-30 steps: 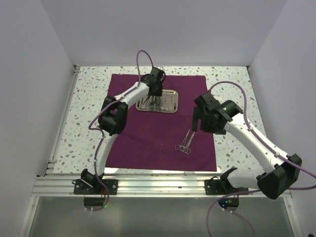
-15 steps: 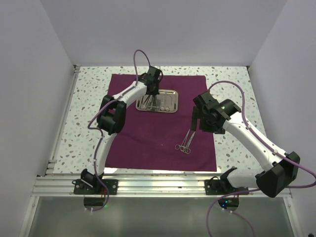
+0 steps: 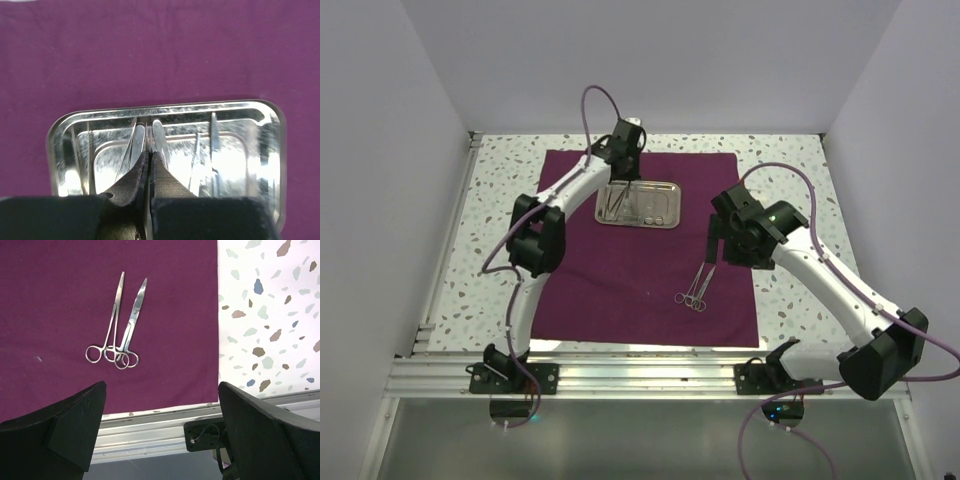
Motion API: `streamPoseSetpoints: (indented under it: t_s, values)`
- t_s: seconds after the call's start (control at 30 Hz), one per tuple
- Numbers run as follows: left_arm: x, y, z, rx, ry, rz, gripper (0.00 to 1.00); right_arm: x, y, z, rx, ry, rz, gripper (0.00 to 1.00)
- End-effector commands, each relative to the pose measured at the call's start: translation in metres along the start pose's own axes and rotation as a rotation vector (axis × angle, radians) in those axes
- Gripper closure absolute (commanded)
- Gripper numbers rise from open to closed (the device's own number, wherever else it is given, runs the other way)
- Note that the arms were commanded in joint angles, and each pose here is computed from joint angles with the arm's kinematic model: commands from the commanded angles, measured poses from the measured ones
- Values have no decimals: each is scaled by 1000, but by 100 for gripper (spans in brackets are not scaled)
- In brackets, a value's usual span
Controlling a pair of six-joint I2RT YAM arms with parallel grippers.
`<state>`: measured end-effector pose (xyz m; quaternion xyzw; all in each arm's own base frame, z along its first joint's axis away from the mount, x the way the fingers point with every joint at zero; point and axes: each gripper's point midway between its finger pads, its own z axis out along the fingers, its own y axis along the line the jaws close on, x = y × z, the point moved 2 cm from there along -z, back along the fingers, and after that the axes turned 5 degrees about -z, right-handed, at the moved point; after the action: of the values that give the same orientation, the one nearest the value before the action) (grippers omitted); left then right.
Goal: Open and lay out the surgical kit
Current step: Pick up the medical item from the container, then place the medical item in the surgical kit.
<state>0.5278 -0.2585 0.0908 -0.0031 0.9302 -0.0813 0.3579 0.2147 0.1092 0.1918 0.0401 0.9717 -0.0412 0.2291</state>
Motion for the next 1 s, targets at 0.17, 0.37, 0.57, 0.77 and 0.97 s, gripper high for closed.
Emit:
streamPoseSetpoints:
  t_s: [0.17,0.37,0.57,0.77,0.97]
  values:
    - [3,9,-141,67,-79,-103,100,-13,8,-12,-95,-86,-14,2]
    - [117,12,-166,71,51,-165,100,-7,12,-10,-142,-81,-42,2]
    - [177,-14,-166,169,84,-276,100,3,10,-10,-159,-63,-61,2]
    - [198,-1,-147,86,45,-284,100,12,3,-15,-168,-57,-62,2]
    - [240,14,-133,43,151,-278,93,19,-3,-17,-160,-53,-53,3]
